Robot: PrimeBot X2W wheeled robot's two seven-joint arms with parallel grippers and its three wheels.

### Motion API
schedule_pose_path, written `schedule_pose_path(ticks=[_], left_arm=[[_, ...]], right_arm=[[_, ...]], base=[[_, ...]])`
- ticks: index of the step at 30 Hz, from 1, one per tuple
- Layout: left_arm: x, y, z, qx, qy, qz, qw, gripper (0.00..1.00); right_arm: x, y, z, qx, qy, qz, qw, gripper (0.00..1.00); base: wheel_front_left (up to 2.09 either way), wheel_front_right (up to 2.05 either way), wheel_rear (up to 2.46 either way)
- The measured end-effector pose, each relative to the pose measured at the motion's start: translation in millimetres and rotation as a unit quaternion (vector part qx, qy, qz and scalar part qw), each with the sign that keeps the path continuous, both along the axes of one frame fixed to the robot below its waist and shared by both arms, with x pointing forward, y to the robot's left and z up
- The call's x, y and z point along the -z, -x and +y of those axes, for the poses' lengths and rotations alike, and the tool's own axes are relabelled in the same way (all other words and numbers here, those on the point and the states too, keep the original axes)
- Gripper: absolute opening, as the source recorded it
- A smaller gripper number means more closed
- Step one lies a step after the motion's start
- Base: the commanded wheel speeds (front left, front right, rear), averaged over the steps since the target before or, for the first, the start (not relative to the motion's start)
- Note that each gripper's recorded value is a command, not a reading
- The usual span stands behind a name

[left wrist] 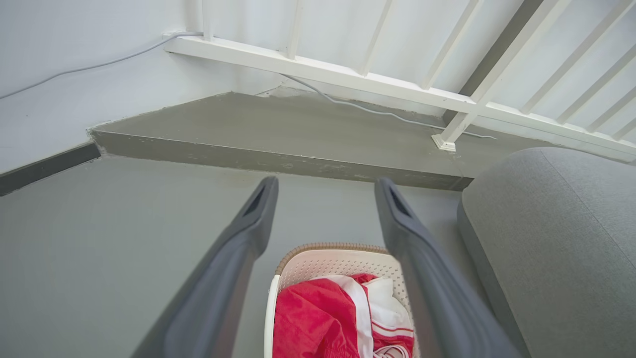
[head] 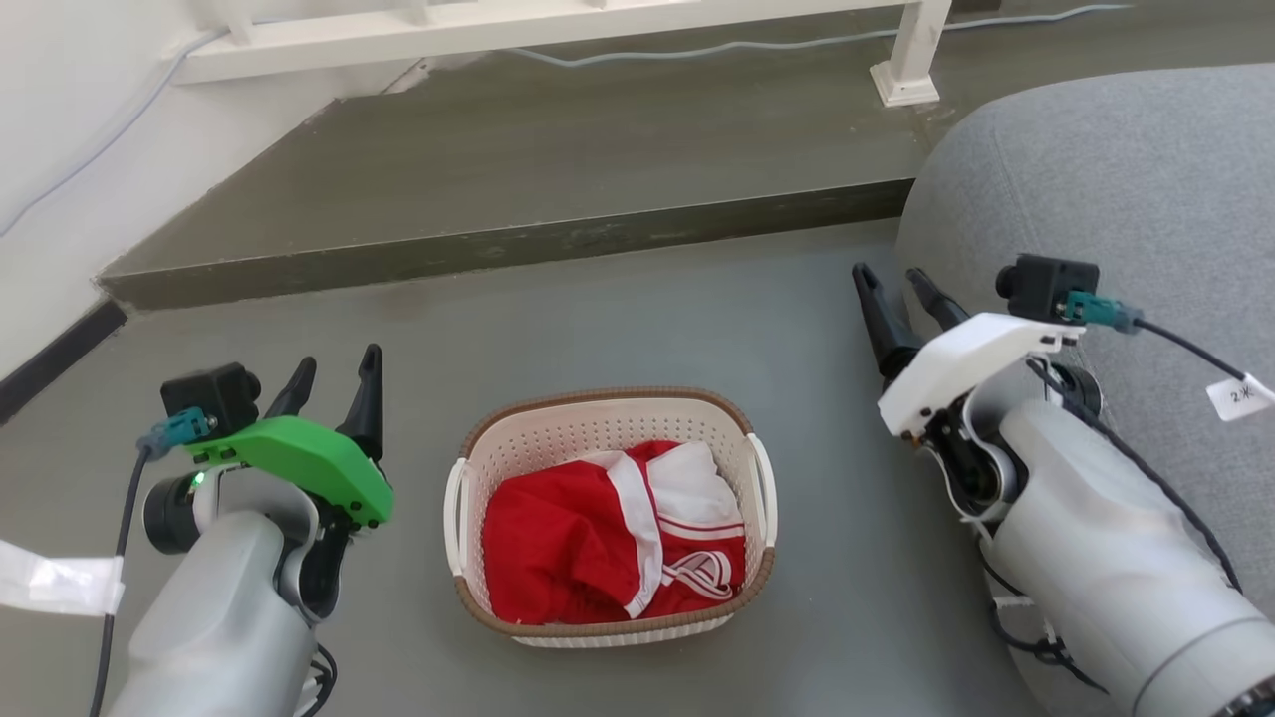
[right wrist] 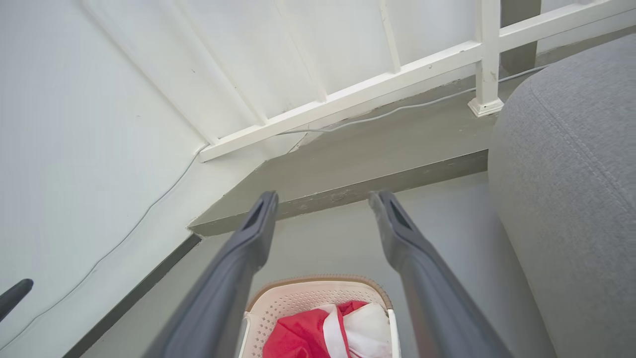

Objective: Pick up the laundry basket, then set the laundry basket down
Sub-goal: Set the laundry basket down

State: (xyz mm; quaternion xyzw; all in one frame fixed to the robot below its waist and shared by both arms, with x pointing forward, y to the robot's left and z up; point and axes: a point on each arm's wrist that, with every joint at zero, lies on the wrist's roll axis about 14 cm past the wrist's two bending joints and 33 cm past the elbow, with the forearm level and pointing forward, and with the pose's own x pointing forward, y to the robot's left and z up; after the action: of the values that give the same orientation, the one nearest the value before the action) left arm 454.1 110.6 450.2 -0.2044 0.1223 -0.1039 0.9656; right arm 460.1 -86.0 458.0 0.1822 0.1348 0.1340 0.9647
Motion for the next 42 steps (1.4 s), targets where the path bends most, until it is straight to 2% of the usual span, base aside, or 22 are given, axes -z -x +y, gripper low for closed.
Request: schedule_pose_path(ticks=[6,14,27,32,42], left_arm=[[-2.6,8.9,7.3,-0.014,0.001,-0.011,1.000,1.00],[-17.5,12.4,29.2,-0.048,-0.003,-0.041,0.998,1.00],[-46.8,26.0,30.2,-0.059,-0.005,-0.101,0.993,1.00],[-52.1,33.9,27.9,-0.052,-0.031,-0.119,0.991,1.00],[-46.5,51.6,22.7,-0.059,-0.016,-0.114,0.992,1.00]], right_arm=[[0.6,10.0,-1.5,0.006,0.006,-0.009,1.000,1.00],[-25.2,15.0,6.0,0.001,0.002,-0.061,0.998,1.00],[-49.8,31.2,-22.6,0.045,0.023,-0.120,0.991,1.00],[-47.8,41.3,-24.3,0.046,0.031,-0.124,0.991,1.00],[-42.6,57.5,-23.4,0.045,0.039,-0.126,0.990,1.00]], base=[[0.00,0.00,0.00],[0.00,0.00,0.00],[0.00,0.00,0.00],[0.00,0.00,0.00],[0.00,0.00,0.00]])
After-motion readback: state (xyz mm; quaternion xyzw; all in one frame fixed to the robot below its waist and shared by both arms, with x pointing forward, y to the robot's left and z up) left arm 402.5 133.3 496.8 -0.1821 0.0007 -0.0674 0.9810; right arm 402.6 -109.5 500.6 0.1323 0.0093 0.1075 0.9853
